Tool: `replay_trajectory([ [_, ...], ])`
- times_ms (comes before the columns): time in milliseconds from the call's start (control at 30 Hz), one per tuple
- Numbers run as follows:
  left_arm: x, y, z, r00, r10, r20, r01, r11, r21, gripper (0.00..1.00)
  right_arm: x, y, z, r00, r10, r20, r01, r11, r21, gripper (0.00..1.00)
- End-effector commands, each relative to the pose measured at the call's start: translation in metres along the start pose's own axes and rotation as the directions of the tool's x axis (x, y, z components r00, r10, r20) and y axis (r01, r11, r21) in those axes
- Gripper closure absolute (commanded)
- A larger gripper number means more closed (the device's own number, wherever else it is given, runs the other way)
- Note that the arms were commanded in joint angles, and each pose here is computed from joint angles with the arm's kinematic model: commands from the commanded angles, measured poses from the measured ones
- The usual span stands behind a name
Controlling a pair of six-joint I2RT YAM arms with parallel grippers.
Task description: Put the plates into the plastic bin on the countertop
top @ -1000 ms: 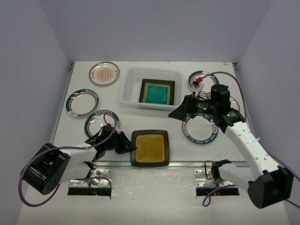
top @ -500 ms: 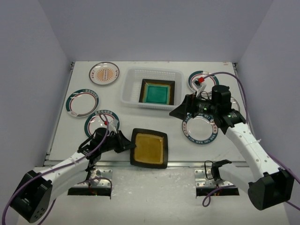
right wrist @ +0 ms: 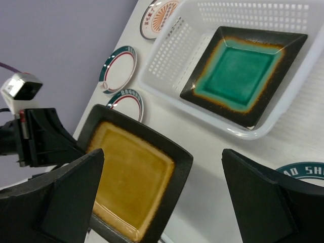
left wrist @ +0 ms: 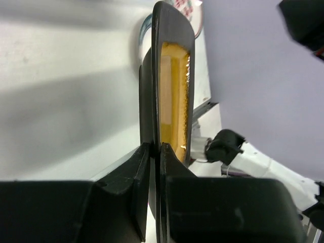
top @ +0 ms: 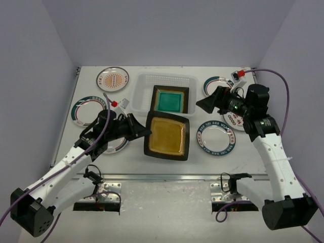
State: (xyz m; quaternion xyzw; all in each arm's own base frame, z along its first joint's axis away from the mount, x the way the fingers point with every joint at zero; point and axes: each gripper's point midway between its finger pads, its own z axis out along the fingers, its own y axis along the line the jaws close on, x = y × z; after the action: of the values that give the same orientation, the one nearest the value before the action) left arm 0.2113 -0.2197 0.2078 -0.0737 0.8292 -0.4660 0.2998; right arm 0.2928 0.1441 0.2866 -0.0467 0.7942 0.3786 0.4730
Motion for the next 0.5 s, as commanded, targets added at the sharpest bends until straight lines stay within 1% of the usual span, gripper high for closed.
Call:
replay_trajectory([
  [0,-0.080,-0.042,0.001,0.988,0.050,0.146,-0.060,0.996,0.067,1.00,-0.031,0.004,-0.015,0.996,0.002,0.086,-0.003,1.000,0.017,0.01],
  [67,-0.099,-0.032,0.008,0.989,0.010,0.146,-0.022,0.996,0.084,1.00,-0.034,0.004,-0.019,0.995,0.005,0.105,-0.008,1.000,0.028,0.01],
  [100,-0.117,-0.032,0.008,0.983,0.012,0.185,-0.033,0.993,0.110,1.00,-0.034,0.006,-0.021,0.994,0.005,0.109,-0.008,1.000,0.026,0.01],
  [133,-0.131,-0.027,0.015,0.980,0.017,0.197,-0.035,0.995,0.091,1.00,-0.033,0.007,-0.022,0.994,0.001,0.109,-0.004,1.000,0.026,0.01],
  [167,-0.143,-0.021,0.023,0.979,0.023,0.204,-0.038,0.997,0.069,1.00,-0.032,0.008,-0.024,0.994,-0.001,0.106,-0.002,1.000,0.026,0.01],
  [233,-0.168,-0.024,0.032,0.977,0.041,0.207,-0.057,0.996,0.074,1.00,-0.028,0.007,-0.025,0.996,0.002,0.088,-0.004,1.000,0.030,0.01],
  [267,-0.174,-0.013,0.043,0.983,-0.019,0.180,0.002,0.996,0.091,1.00,-0.025,0.006,-0.025,0.997,-0.003,0.081,0.000,0.999,0.032,0.01],
  [300,-0.185,-0.011,0.041,0.982,-0.046,0.182,0.018,0.988,0.154,1.00,-0.022,0.005,-0.025,0.997,-0.002,0.075,-0.001,1.000,0.031,0.01],
  [400,-0.213,0.016,0.035,0.968,-0.076,0.240,0.048,0.991,0.123,1.00,-0.017,0.004,-0.024,0.997,0.009,0.077,-0.010,1.000,0.022,0.01],
  [467,-0.216,0.025,0.040,0.967,-0.117,0.225,0.087,0.986,0.140,1.00,-0.009,0.001,-0.020,0.998,0.027,0.058,-0.027,1.000,0.008,0.01],
])
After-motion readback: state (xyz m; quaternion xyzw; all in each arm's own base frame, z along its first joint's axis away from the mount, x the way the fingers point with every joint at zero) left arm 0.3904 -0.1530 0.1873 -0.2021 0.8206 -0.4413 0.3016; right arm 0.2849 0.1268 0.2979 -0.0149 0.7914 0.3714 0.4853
